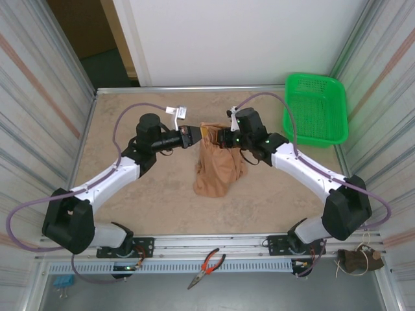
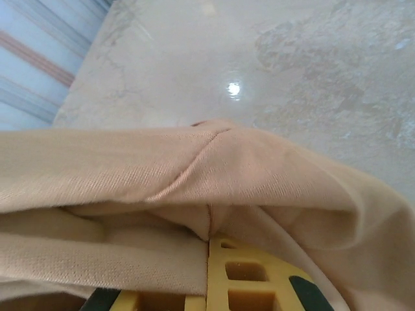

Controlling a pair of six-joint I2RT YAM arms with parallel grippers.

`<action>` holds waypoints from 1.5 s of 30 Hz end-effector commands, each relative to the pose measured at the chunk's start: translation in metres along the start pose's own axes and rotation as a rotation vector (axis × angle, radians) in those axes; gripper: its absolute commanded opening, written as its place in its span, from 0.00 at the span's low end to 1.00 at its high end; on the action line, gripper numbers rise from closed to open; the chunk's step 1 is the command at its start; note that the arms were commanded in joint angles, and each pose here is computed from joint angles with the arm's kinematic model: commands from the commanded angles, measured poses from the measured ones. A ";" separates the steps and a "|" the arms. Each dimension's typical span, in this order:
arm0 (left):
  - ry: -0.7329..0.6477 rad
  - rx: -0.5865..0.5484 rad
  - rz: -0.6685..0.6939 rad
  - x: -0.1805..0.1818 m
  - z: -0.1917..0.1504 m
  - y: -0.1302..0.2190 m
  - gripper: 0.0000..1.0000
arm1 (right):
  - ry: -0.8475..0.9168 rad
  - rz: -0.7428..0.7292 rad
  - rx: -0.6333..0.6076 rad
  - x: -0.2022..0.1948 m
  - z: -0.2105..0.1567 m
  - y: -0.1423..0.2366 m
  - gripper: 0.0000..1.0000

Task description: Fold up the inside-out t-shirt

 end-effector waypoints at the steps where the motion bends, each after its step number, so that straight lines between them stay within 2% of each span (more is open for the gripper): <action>1: 0.029 -0.058 0.103 0.018 0.004 0.005 0.00 | 0.040 0.231 0.025 0.020 0.004 0.028 0.00; 2: 0.049 -0.049 0.175 0.031 0.003 0.005 0.05 | 0.033 0.304 0.029 0.025 0.004 0.037 0.00; 4: 0.018 -0.013 0.273 0.052 -0.002 0.003 0.36 | 0.021 0.402 0.026 0.030 0.006 0.050 0.00; 6: -0.017 0.032 0.385 0.069 -0.011 0.003 0.45 | -0.003 0.463 0.029 0.032 0.007 0.053 0.00; 7: -0.030 0.031 0.385 0.070 -0.014 0.004 0.49 | -0.017 0.482 0.042 0.031 0.006 0.052 0.00; 11: -0.124 -0.018 0.384 0.042 -0.020 0.020 0.59 | -0.034 0.507 0.079 0.029 0.001 0.047 0.00; 15: -0.267 -0.041 0.396 0.004 -0.020 0.031 0.64 | -0.051 0.530 0.088 0.031 0.003 0.041 0.00; 18: -0.329 -0.016 0.439 -0.003 -0.019 0.028 0.64 | -0.057 0.537 0.092 0.034 0.006 0.038 0.00; 27: -0.389 0.086 0.523 0.023 -0.029 -0.001 0.65 | -0.066 0.524 0.077 0.036 0.008 0.042 0.00; 32: -0.403 0.117 0.484 0.027 -0.033 -0.017 0.66 | -0.066 0.523 0.085 0.038 0.007 0.041 0.00; 36: -0.386 0.117 0.401 0.027 -0.034 -0.037 0.70 | -0.062 0.548 0.092 0.044 0.008 0.041 0.00; 39: -0.357 0.159 0.314 0.030 -0.038 -0.060 0.67 | -0.069 0.599 0.076 0.047 0.013 0.049 0.00; 40: -0.338 0.176 0.281 0.033 -0.039 -0.066 0.59 | -0.079 0.619 0.060 0.045 0.017 0.053 0.00; 42: -0.268 0.203 0.170 0.036 -0.038 -0.072 0.21 | -0.122 0.652 0.014 0.032 0.027 0.064 0.00; 43: -0.248 0.195 0.134 0.035 -0.035 -0.069 0.09 | -0.141 0.651 -0.006 0.023 0.031 0.067 0.00; 44: -0.234 0.172 0.092 0.032 -0.030 -0.064 0.00 | -0.160 0.638 -0.020 0.013 0.033 0.069 0.00; 45: -0.207 0.145 0.051 0.027 -0.024 -0.055 0.00 | -0.179 0.617 -0.031 0.002 0.035 0.069 0.00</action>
Point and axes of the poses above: each hand's point on the last joint's axis, 136 mm out from that joint toward the fingers, its own y axis back along the fingers, its own x axis along the line the jaws close on, z = x × y, the point moved 5 cm from there along y, back along the fingers, and after that the axes turned 7 degrees about -y, right-handed, at the moved point
